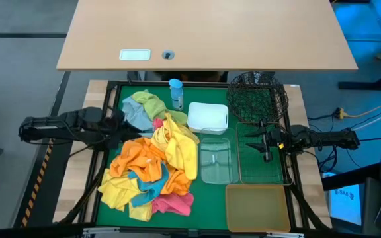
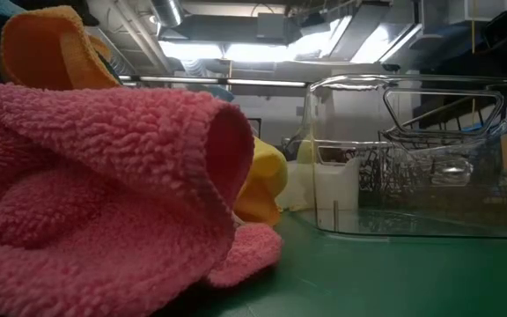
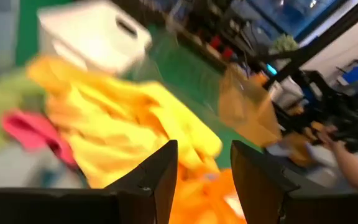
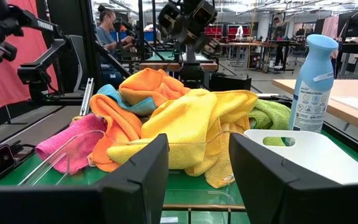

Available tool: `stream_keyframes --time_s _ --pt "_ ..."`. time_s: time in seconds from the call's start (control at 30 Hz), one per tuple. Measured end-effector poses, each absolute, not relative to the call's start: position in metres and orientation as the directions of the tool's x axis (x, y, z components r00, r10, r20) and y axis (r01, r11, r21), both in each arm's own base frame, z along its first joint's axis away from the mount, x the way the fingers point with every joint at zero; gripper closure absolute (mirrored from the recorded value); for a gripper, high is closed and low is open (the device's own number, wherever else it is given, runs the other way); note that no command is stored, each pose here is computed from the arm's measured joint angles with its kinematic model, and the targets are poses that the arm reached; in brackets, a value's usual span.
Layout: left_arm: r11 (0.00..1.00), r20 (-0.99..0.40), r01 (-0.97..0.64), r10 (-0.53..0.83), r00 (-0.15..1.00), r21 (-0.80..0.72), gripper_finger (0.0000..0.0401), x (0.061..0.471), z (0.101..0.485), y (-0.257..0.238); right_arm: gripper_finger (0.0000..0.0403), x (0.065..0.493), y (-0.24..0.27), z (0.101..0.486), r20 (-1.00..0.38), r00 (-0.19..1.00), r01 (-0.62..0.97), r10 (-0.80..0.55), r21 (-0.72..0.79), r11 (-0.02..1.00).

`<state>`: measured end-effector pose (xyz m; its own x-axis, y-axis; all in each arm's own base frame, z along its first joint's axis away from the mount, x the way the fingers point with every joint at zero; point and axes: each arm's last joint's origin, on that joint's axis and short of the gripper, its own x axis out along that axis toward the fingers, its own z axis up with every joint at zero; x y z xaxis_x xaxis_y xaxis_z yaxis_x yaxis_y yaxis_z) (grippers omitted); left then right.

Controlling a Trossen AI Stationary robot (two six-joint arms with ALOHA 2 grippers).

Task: Sort microfiber towel by color & place in baskets
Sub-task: Put the orange towel into the white bin

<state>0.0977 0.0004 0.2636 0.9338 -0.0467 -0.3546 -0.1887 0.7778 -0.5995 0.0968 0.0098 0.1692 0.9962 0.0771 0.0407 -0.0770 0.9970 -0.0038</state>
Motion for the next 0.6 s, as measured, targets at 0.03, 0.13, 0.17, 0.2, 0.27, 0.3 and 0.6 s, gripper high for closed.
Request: stream_keyframes --time_s 0.03,0.13,0.17,0.2,0.27,0.3,0.6 --pt "0.756 -0.372 -0.192 -0.073 0.925 -0.626 0.0259 0.098 0.266 0.000 0.0233 0.097 0.010 0.169 0.041 0.996 -0.077 0.077 -0.003 0.997" --pt "0.682 -0.422 -0.205 -0.166 0.891 -0.702 0.0259 0.099 0.269 -0.003 0.0233 0.097 0.010 0.169 0.041 0.996 -0.077 0.077 -0.004 0.997" --pt "0.656 -0.434 -0.210 -0.197 0.879 -0.725 0.0259 0.100 0.268 -0.004 0.0233 0.097 0.010 0.169 0.041 0.996 -0.077 0.077 -0.004 0.997" --pt "0.635 -0.446 -0.216 -0.226 0.866 -0.742 0.0259 0.101 0.266 -0.005 0.0233 0.097 0.010 0.169 0.041 0.996 -0.077 0.077 -0.003 0.997" --pt "0.605 -0.458 -0.219 -0.273 0.846 -0.765 0.0259 0.102 0.265 -0.006 0.0233 0.097 0.010 0.169 0.040 0.996 -0.077 0.077 -0.004 0.997" --pt "0.595 -0.472 -0.230 -0.288 0.834 -0.770 0.0259 0.102 0.263 -0.006 0.0233 0.097 0.010 0.169 0.040 0.996 -0.077 0.077 -0.003 0.997" --pt "0.477 -0.660 -0.485 -0.326 0.677 -0.733 0.0259 0.091 0.244 -0.008 0.0233 0.097 0.010 0.169 0.040 0.996 -0.078 0.078 -0.004 0.997"
